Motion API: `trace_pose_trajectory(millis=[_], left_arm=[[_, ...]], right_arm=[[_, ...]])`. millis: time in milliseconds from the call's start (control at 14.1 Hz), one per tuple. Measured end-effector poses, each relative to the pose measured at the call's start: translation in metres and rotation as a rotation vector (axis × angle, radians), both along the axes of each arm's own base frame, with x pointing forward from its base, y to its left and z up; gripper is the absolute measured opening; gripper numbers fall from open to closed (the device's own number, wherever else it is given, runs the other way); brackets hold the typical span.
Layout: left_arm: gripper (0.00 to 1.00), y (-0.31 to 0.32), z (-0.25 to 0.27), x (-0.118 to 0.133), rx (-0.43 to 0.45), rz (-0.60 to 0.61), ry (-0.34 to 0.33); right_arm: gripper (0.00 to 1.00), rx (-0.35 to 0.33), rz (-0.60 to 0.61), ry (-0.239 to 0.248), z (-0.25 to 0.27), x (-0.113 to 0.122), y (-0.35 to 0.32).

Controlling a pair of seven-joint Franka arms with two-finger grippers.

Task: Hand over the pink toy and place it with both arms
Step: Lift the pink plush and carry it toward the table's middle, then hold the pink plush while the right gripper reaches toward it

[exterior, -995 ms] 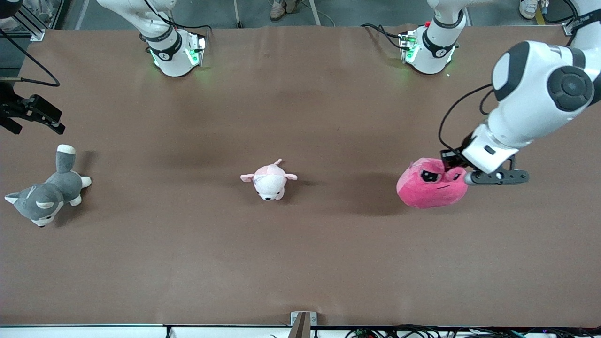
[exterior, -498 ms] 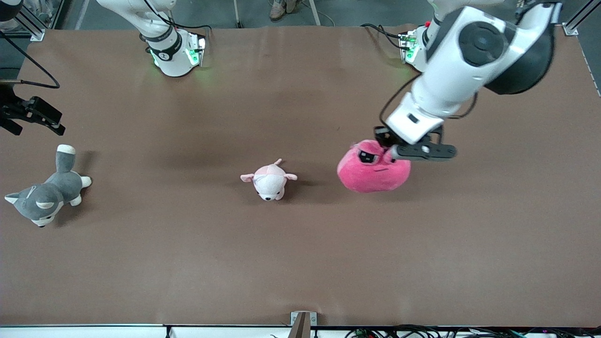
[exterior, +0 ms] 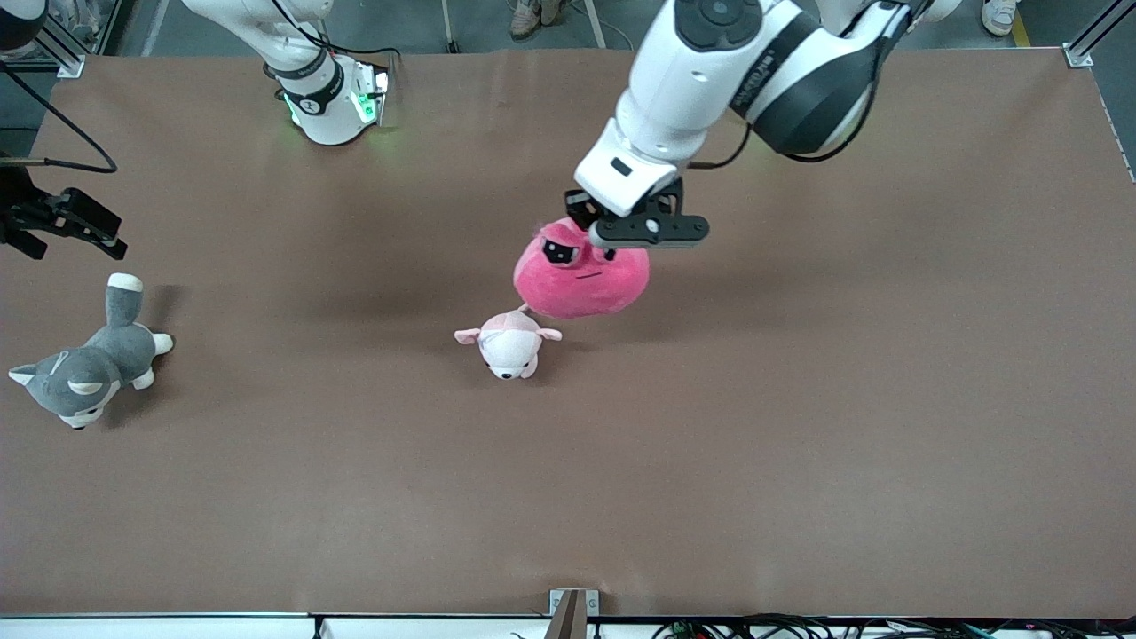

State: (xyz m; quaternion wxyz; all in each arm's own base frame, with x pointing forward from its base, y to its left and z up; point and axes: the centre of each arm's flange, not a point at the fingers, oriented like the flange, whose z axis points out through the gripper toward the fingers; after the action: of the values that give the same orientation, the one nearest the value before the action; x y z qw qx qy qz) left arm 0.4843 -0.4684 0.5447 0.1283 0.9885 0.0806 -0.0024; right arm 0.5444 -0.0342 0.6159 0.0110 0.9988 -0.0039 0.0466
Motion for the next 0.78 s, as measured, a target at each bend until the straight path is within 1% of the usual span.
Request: trace_pose_trajectory(millis=[213, 355, 498, 782], left_arm=[[0.16, -0.039, 0.003, -0.008, -0.067, 0.11, 0.024], [0.16, -0.064, -0.007, -0.013, -0.104, 0.157, 0.014], [0.16, -0.088, -0.021, -0.021, -0.119, 0.185, -0.003], [0.16, -0.131, -0.027, -0.051, -0.134, 0.207, -0.02]], right_arm=[[1.0, 0.0, 0.002, 0.008, -0.004, 0.003, 0.001], [1.0, 0.0, 0.004, 0.008, -0.004, 0.003, 0.002], [1.0, 0.0, 0.008, 0.011, -0.006, 0.003, 0.004], [1.0, 0.004, 0.004, 0.074, -0.041, 0.021, -0.004]])
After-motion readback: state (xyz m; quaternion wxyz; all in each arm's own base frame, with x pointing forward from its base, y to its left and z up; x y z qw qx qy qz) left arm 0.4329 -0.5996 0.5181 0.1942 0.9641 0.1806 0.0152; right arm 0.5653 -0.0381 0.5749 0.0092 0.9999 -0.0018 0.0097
